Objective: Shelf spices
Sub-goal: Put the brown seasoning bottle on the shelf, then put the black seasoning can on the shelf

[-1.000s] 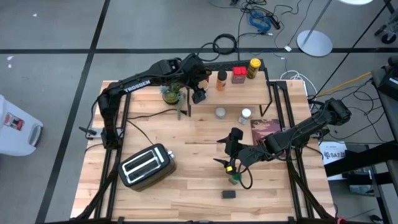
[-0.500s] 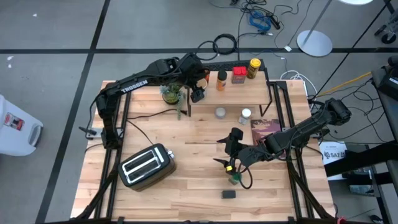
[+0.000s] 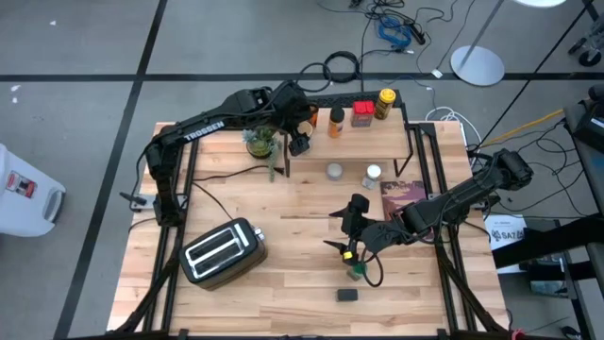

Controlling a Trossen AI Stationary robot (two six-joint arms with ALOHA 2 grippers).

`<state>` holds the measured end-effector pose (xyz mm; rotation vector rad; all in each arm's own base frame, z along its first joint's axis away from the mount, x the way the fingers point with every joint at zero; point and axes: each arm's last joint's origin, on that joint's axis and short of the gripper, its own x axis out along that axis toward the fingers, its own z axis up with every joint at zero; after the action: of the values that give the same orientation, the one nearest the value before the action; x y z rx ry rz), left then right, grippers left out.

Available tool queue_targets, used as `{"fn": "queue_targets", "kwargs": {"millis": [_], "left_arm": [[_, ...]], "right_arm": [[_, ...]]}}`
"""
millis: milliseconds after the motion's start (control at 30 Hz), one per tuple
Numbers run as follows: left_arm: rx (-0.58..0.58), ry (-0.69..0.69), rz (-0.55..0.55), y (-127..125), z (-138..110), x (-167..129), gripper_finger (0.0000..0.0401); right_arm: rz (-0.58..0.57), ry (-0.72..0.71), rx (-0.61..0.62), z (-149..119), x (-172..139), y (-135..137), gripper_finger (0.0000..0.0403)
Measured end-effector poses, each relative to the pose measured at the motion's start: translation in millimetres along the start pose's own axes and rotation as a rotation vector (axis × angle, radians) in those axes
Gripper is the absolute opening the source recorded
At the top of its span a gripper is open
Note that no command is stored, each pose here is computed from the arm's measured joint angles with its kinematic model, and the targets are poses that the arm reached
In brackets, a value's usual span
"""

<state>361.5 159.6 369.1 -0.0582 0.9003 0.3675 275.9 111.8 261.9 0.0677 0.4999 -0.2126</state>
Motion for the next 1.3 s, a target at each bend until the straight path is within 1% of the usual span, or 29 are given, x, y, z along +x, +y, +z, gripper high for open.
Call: {"fn": "queue_targets", "kwargs": {"millis": [333, 467, 767, 1067, 1300], "left_arm": [[0.002, -0.007, 0.009, -0.1, 0.7, 0.0, 0.0337], [0.02, -0.015, 0.022, 0.3, 1.6, -0.6, 0.0337], [0.028, -0.043, 0.024, 0.1, 3.3, -7.9, 0.0337], [0.027, -0.082, 0.033, 0.9, 4.6, -22.2, 0.0337], [0.026, -0.148, 0.04, -0.8, 6.5, -44.2, 0.0337]], "right_arm": [[0.003, 0.001, -0.002, -0.4, -0.6, 0.8, 0.035], [0.003, 0.001, -0.002, -0.4, -0.5, 0.9, 0.035], [0.003, 0.002, -0.003, -0.5, -0.5, 0.9, 0.035], [0.003, 0.002, -0.002, -0.6, -0.5, 0.9, 0.035], [0.003, 0.002, 0.005, -0.6, -0.4, 0.8, 0.035]]}}
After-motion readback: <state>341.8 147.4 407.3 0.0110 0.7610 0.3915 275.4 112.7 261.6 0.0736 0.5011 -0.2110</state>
